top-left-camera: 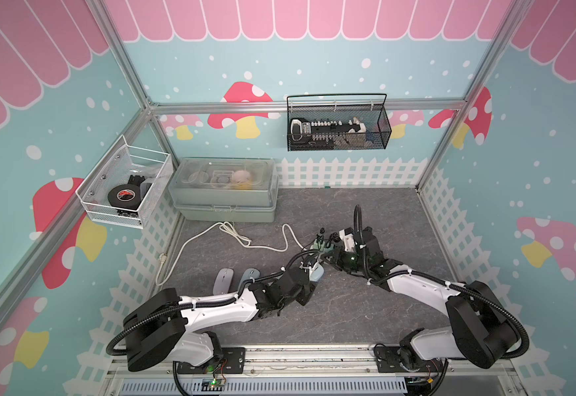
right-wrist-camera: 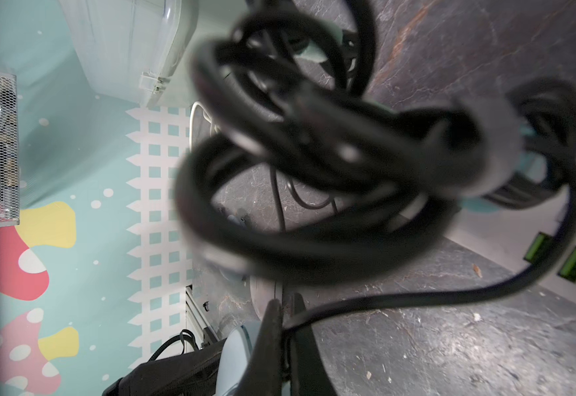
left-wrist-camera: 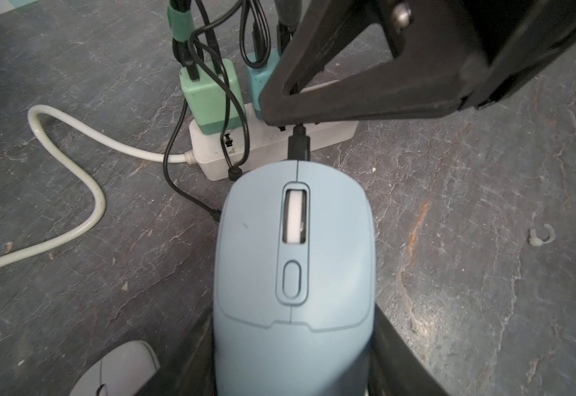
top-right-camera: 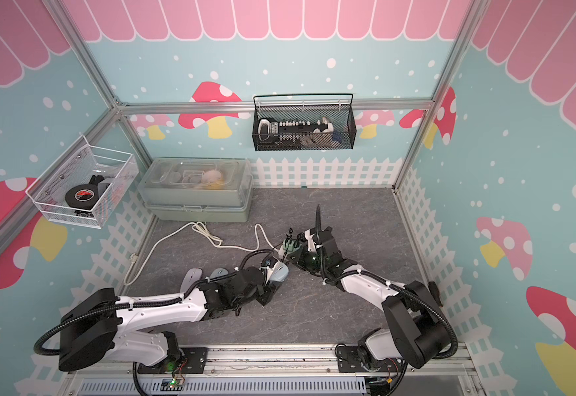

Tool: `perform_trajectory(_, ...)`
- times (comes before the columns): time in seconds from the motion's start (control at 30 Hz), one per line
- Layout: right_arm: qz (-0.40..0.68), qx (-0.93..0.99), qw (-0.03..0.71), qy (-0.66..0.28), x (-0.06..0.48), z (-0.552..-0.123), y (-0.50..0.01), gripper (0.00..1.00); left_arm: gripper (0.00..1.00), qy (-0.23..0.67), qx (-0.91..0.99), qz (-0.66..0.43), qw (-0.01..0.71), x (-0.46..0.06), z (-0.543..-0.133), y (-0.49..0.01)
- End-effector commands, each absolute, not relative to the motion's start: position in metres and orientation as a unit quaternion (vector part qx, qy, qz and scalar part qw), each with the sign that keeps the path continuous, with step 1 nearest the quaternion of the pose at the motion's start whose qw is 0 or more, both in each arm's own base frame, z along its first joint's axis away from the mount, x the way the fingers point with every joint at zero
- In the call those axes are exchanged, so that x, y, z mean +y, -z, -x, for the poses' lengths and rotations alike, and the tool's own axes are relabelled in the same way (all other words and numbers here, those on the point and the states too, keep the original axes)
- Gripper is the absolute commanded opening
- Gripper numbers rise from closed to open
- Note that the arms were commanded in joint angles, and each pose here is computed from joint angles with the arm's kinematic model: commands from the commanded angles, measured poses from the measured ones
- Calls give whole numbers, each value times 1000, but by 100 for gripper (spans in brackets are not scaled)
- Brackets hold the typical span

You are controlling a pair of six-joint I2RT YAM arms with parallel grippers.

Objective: Unplug the wireless mouse
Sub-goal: Remove the power cord from the mouse.

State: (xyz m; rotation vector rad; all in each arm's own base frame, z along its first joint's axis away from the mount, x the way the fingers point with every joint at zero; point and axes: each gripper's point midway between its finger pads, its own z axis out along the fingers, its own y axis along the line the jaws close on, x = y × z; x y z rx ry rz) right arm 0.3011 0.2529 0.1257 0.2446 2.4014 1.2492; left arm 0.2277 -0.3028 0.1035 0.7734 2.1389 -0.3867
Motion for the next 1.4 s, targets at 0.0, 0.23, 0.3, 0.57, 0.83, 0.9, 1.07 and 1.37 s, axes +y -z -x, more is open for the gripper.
perform_trajectory(0.0, -98, 854, 255, -442, 243, -324, -140, 6, 50, 133, 857, -305, 394, -290, -223, -94)
perform_trajectory(0.23, -103, 855, 261, -437, 236, -325, -140, 6, 50, 135, 858, -304, 392, -288, -221, -93)
perform_trajectory(0.3, -103, 854, 263, -437, 235, -325, -141, 4, 50, 135, 858, -303, 393, -287, -221, -94)
perform_trajectory(0.57, -97, 852, 269, -438, 232, -328, -146, 0, 50, 140, 859, -300, 390, -284, -217, -94)
perform_trajectory(0.83, -99, 855, 268, -433, 227, -331, -146, 0, 50, 138, 863, -300, 382, -279, -214, -90)
perform_trajectory(0.9, -101, 855, 268, -432, 225, -332, -145, 0, 50, 139, 863, -300, 382, -279, -213, -90)
perform_trajectory(1.07, -101, 853, 272, -433, 223, -334, -148, 0, 49, 143, 865, -300, 377, -278, -211, -90)
perform_trajectory(1.37, -105, 852, 276, -433, 219, -338, -150, 0, 49, 154, 870, -295, 363, -275, -202, -85)
